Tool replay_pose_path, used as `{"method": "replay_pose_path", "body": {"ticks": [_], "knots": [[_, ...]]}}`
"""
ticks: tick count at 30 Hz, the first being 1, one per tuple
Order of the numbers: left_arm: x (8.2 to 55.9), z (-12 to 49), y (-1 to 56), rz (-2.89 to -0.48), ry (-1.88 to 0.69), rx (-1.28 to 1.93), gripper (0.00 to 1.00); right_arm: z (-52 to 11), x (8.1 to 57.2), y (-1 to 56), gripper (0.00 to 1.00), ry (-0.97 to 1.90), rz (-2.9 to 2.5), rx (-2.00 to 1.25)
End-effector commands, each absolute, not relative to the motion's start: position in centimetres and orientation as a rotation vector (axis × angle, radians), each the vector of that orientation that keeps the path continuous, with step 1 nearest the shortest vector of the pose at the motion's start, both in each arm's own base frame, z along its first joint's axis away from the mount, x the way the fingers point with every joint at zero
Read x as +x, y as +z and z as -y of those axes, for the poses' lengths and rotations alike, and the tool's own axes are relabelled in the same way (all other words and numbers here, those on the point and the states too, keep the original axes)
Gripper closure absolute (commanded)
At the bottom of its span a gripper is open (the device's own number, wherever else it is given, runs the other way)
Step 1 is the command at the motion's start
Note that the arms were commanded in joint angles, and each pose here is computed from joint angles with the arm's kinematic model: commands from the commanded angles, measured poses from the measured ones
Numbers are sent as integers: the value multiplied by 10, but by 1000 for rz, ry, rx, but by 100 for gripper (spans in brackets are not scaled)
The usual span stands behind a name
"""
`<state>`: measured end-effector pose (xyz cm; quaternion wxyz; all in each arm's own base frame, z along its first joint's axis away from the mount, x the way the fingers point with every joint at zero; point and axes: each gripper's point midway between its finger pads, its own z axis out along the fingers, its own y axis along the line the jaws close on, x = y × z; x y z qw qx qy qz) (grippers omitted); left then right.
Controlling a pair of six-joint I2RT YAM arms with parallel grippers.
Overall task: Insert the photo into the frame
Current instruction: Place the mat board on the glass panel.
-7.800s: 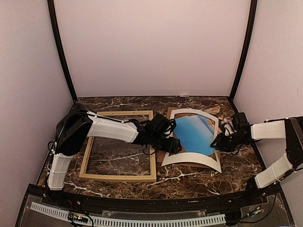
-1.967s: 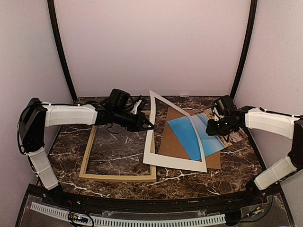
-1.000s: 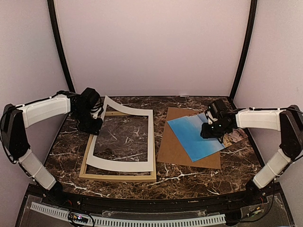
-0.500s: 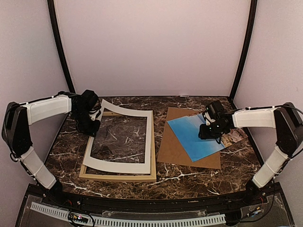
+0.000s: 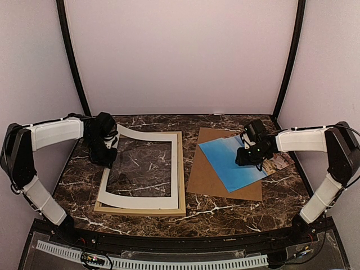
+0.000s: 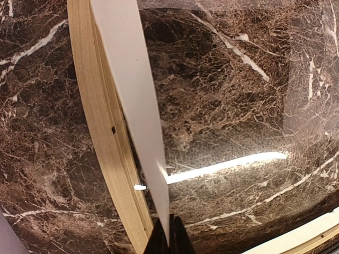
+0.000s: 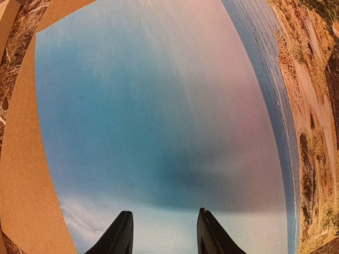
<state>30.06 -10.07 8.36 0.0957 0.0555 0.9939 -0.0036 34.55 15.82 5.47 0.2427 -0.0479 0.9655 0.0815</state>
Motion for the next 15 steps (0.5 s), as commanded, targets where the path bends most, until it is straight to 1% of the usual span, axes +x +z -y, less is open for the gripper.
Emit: {"method": "replay_pose_path", "body": {"ticks": [1,6,15], "knots": [[298,105,86,-2934,-79,129,100,-167,356,64,59,246,-2595,-152],[298,114,85,-2934,-162,132,100,-166,355,64,59,239,-2595,-152],[290,111,81,-2951,-146,131,100,-169,359,64,59,248,-2596,-155]]}}
